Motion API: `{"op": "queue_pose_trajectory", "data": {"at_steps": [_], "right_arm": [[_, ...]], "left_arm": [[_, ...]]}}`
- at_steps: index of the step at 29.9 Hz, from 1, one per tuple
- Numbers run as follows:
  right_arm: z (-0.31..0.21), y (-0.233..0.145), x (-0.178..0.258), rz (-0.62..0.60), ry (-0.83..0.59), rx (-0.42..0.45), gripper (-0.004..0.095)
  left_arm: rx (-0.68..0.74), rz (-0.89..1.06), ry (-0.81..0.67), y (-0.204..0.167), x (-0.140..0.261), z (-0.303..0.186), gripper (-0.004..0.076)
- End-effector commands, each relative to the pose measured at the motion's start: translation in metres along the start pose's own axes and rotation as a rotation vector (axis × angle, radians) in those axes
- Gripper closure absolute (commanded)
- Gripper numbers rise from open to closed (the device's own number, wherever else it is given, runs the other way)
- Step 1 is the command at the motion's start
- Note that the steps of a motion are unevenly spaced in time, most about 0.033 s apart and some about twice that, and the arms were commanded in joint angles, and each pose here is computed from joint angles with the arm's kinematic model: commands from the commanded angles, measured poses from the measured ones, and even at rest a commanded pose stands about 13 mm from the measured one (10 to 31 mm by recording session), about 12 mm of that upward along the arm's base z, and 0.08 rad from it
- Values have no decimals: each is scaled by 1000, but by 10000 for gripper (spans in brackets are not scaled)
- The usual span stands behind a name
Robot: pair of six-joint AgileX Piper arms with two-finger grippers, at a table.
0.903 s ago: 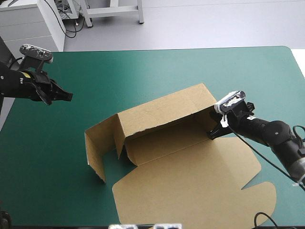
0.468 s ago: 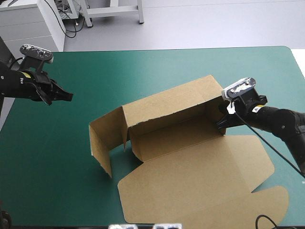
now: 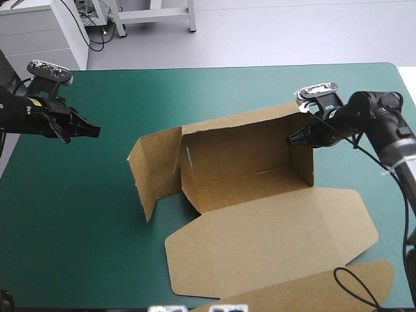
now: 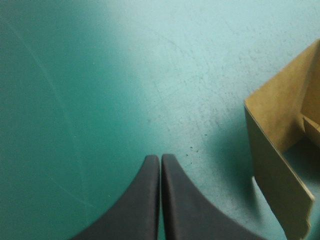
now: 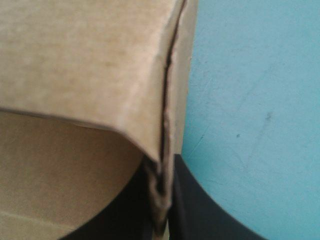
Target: Fold the box
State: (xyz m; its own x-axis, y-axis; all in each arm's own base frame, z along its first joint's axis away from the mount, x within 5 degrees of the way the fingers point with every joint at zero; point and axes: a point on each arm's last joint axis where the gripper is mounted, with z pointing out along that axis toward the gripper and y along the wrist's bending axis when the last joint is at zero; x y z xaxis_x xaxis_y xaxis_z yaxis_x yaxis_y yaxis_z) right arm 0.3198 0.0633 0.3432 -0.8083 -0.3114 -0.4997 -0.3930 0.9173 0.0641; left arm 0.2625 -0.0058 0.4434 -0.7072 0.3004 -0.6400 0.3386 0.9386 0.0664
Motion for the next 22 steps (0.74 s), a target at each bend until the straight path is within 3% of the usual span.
{"op": "queue_pose_trajectory", "data": {"at_steps": [1,16,19,22], "right_arm": [[4,-1,-15,32,40,-26,927],[55,-21,-73,65,93,-45,917],[60,-22,-75,68,94,-46,828],[61,-23,-74,62,97,-46,620]], "left_arm": [[-14,4,-120,-6,-6,-24,731],[-11,4,-139,-8,-5,-30,731],[-11,4,-139,-8,-5,-30,731],[-12,4,-141,-8,-5,-30,731]]}}
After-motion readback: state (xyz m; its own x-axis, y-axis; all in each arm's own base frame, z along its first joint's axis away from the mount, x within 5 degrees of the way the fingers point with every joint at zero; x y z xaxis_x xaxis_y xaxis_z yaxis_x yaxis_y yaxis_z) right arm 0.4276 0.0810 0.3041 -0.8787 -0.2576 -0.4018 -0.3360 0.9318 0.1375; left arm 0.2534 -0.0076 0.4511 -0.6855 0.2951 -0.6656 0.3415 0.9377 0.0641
